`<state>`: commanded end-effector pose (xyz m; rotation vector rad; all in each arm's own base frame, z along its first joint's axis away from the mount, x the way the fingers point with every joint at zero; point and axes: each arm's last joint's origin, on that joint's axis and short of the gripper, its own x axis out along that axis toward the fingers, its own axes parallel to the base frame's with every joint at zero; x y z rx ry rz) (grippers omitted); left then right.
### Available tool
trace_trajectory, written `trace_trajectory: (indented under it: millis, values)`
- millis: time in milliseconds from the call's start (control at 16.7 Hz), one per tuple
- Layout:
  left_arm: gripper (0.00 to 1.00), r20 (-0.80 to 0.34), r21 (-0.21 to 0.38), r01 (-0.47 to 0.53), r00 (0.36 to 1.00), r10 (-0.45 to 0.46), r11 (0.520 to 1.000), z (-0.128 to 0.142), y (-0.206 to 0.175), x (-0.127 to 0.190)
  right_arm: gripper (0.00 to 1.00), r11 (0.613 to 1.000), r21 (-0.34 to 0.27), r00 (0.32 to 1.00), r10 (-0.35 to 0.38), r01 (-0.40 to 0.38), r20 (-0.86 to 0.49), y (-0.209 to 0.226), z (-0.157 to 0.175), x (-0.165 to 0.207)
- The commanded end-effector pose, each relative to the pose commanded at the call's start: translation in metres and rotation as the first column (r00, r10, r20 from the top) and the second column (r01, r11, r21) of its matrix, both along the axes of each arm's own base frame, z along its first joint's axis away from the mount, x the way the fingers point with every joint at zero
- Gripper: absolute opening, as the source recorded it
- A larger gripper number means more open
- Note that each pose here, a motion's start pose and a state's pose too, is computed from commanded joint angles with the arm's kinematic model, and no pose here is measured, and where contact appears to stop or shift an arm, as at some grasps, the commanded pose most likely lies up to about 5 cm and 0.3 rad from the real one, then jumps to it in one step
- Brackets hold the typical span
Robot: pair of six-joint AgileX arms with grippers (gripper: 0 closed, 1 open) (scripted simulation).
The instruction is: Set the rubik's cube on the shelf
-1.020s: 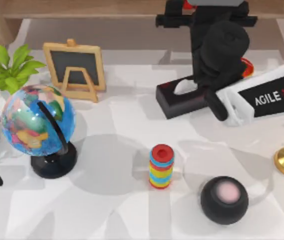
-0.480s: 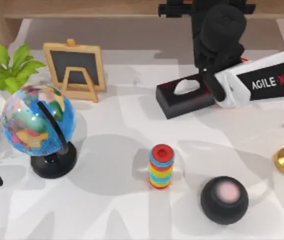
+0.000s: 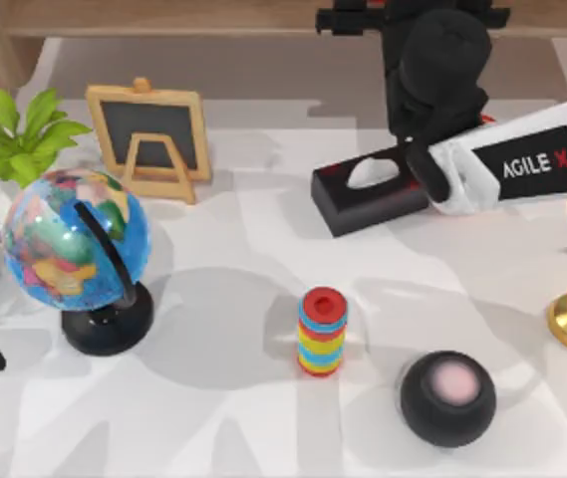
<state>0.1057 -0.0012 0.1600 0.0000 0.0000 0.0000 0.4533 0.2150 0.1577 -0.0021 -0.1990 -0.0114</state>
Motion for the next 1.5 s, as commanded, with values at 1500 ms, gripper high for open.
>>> trace_trajectory:
  millis: [1500]
  values:
    - [1.0,0.0,0.0,0.0,1.0,0.0,1.0,0.0,0.0,0.0,1.0,0.948,-0.297,0.967,-0.037,0.114,0.252,-0.119,0.08,-0.039]
